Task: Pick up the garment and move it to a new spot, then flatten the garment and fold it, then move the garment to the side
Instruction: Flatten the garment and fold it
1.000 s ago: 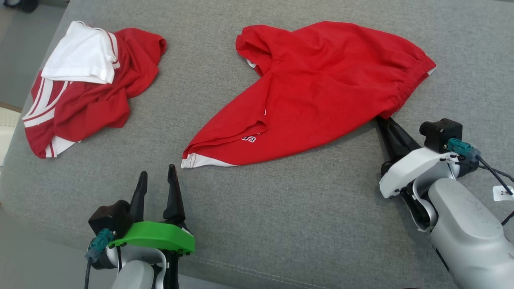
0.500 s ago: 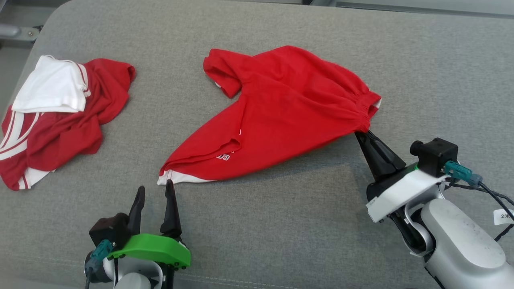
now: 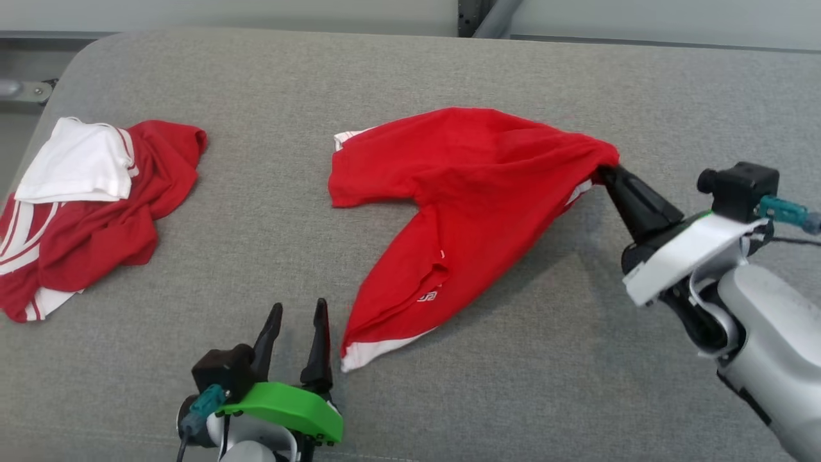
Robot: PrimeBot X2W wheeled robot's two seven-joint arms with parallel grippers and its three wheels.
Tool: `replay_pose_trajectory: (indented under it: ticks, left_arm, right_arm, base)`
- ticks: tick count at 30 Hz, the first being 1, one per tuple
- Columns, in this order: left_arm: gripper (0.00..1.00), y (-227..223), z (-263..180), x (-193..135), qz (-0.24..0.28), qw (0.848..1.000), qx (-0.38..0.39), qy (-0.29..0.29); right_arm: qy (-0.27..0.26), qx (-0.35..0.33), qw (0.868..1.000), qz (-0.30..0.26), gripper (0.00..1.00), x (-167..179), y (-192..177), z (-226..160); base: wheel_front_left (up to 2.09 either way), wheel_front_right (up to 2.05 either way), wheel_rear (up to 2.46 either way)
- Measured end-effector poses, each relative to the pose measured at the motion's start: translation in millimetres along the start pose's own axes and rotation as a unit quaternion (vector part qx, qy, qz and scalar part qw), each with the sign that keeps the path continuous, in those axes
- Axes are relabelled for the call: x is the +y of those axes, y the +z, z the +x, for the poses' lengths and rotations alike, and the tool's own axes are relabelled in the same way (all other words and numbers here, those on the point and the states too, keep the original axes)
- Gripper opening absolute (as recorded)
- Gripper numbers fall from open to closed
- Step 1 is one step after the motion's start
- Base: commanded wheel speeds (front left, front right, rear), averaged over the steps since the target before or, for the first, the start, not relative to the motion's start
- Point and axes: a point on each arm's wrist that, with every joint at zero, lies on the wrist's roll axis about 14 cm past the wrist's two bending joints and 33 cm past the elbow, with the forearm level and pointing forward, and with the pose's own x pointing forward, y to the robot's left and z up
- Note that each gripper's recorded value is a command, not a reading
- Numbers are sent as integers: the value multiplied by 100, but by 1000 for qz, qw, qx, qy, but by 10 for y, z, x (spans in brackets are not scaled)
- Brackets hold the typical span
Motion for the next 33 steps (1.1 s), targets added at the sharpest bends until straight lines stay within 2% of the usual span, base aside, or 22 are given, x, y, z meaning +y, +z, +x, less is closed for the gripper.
replay_pose_trajectory:
  ticks: [7,11,12,13,14,17,20,24,28,33]
  left_arm:
    - [100,15,-67,-38,-4,1000,-1,-3]
    - [100,-3,-169,159,-6,999,1,31]
    - [100,-7,-196,212,-6,999,2,40]
    - [100,-7,-220,252,-6,999,2,47]
    - [100,-6,-244,302,-5,998,2,56]
    - [100,3,-301,430,-4,997,0,79]
    - [100,27,-315,507,1,996,-2,90]
    - [100,33,-268,496,5,996,-3,85]
    - [100,66,-164,364,7,998,-8,57]
    - [100,151,1,12,13,1000,-21,-13]
  right_arm:
    - [-45,49,997,-45,0,-398,-81,560]
    - [-69,97,991,-59,0,-532,-394,848]
    - [-76,111,989,-58,4,-562,-500,899]
    - [-85,130,986,-54,70,-594,-616,937]
    - [-93,152,983,-52,100,-619,-745,962]
    - [-108,172,977,-59,100,-681,-942,1034]
    - [-104,161,980,-54,100,-604,-997,1126]
    - [-108,149,982,-43,100,-602,-1021,1056]
    - [-133,102,986,-26,100,-798,-805,870]
    - [-185,56,981,-20,100,-1079,-596,329]
  base:
    - [0,0,0]
    - [0,0,0]
    - [0,0,0]
    - [0,0,0]
    - [0,0,0]
    - [0,0,0]
    - [0,0,0]
    - [0,0,0]
    - [0,0,0]
    - [0,0,0]
